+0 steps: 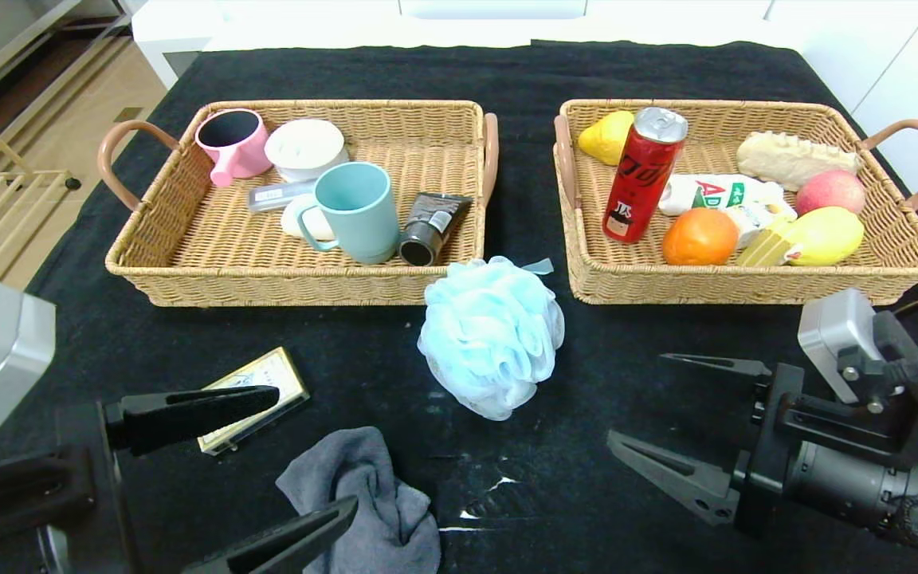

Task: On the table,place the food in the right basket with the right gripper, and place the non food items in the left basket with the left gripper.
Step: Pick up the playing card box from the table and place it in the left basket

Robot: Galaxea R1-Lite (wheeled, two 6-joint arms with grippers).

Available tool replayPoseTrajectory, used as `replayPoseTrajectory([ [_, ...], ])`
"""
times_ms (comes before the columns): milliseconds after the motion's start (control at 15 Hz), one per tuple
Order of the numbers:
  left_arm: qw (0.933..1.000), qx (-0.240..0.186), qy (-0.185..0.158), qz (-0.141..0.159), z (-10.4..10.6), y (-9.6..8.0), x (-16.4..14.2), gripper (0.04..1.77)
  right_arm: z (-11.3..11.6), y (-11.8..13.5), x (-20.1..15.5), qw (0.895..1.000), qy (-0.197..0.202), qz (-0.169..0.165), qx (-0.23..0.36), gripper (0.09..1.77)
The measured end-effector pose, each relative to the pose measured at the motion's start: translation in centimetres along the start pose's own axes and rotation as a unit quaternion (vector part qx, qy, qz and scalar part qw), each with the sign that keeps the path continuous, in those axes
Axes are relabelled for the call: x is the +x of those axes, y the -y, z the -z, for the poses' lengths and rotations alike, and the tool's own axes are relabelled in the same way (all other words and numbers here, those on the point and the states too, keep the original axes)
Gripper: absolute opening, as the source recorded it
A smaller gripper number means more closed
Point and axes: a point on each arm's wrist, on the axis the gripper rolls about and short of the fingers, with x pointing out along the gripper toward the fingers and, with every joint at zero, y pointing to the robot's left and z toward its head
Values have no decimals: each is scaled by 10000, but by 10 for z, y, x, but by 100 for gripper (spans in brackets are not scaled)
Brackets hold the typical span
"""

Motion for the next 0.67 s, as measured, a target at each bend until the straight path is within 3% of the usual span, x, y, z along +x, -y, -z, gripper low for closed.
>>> replayPoseTrajectory([
  [467,9969,-66,7,-785,-12,-21,1,172,-1,0,-2,10000,35,30,-15,171],
  [533,9959,-102,-85,-891,-15,-24,-2,172,-2,0,-2,10000,36,36,-13,171],
  [667,9930,-189,-587,-1007,-15,-27,-10,172,-2,1,-2,10000,38,50,-13,171],
])
